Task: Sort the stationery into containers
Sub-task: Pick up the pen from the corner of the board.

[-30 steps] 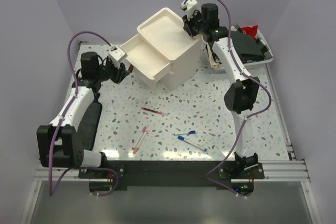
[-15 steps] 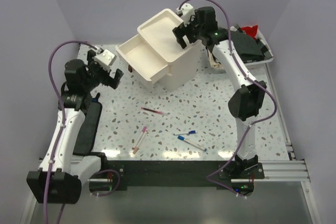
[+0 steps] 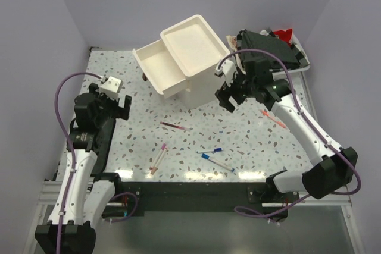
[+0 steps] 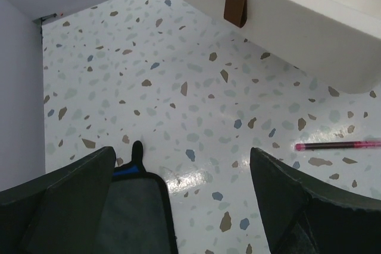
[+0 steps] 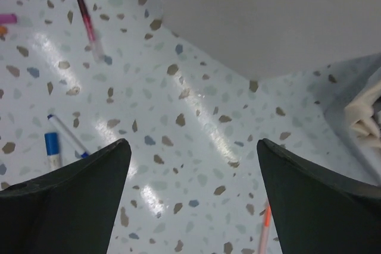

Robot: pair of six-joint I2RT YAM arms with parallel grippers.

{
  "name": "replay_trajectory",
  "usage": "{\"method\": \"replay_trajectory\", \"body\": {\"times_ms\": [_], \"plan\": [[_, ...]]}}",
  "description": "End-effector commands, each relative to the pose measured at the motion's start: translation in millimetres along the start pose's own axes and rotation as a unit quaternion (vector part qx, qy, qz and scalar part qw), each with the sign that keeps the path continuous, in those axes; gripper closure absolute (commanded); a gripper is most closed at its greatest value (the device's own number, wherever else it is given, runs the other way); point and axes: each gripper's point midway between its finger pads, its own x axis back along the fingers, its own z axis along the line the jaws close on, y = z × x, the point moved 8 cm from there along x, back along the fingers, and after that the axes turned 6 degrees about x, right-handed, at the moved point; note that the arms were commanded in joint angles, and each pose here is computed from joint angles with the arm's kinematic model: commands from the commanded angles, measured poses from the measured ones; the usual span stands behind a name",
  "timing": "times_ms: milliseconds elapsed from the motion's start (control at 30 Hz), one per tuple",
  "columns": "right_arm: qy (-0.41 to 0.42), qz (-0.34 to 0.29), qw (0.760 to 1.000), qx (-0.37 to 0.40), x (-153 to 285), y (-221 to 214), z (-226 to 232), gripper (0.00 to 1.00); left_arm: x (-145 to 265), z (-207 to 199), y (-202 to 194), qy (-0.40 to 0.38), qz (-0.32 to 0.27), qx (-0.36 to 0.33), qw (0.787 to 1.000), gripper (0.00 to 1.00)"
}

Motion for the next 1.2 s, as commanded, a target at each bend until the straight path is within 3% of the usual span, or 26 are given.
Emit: {"method": "replay_trajectory", "body": {"times_ms": [0,200,333,600,1167], "plan": [[0.018,0.069,0.997,-0.026,-4.4,-44.9,21.0,0.09,6.2,6.4,7.1,0.029,-0.016,0.020,0.999,0.00],[-0.052,0.114,0.985,-0.116,5.9,-85.1,27.7,0.09,10.4,6.8,4.1,0.039,0.001,0.030,0.999,0.00],[-0.119,0.168,0.970,-0.127,13.6,-112.1,15.7,0.15,12.8,7.5,0.5,0.048,0.007,0.030,0.998,0.00],[-0.120,0.254,0.947,-0.156,12.1,-173.4,-21.7,0.28,9.6,8.9,-8.9,0.053,0.018,0.022,0.998,0.00],[-0.104,0.284,0.940,-0.161,-6.8,-256.4,-85.3,0.39,-9.2,18.3,-0.6,0.048,0.034,0.016,0.998,0.00]]}}
